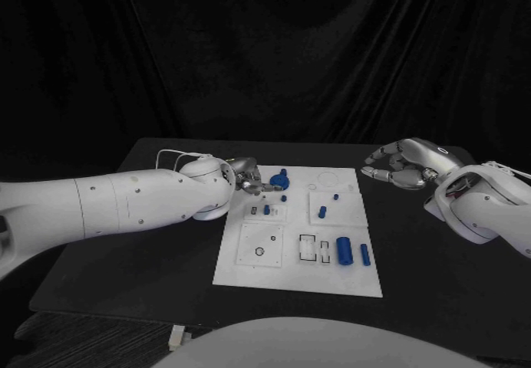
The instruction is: Assemble the parts on the task board
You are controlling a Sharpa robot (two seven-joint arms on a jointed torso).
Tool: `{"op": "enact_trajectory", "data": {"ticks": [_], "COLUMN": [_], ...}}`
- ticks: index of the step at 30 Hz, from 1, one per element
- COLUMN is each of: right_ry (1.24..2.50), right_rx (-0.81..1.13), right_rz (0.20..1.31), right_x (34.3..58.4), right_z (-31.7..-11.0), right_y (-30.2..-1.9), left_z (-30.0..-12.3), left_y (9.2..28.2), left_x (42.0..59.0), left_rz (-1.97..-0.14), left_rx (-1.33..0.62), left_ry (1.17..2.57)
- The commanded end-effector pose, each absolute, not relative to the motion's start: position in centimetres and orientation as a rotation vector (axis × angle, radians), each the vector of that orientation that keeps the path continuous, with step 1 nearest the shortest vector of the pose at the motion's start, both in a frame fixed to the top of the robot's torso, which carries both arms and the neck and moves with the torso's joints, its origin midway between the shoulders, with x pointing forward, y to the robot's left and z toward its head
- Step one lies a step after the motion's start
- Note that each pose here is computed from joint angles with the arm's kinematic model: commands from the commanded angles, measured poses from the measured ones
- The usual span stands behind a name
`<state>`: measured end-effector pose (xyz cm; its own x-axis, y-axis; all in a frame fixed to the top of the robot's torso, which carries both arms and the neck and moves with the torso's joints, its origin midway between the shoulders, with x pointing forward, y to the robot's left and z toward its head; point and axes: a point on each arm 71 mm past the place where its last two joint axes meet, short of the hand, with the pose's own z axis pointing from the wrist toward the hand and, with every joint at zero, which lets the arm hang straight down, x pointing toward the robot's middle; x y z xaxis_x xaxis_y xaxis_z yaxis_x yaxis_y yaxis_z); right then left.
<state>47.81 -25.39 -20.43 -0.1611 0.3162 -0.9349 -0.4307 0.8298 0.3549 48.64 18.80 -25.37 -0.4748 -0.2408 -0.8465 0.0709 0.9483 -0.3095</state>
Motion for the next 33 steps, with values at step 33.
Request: {"op": "enact_trajectory", "data": {"ticks": [33], "right_ry": [1.604], "right_rx": [-0.088], "right_rz": [0.656], "right_x": [47.7], "right_z": [-20.5], "right_y": [-25.2], "left_z": [-22.6], "left_y": [19.5], "left_x": [53.9], "left_rz": [-0.263], "left_rx": [-0.014], "left_ry": [2.132]}}
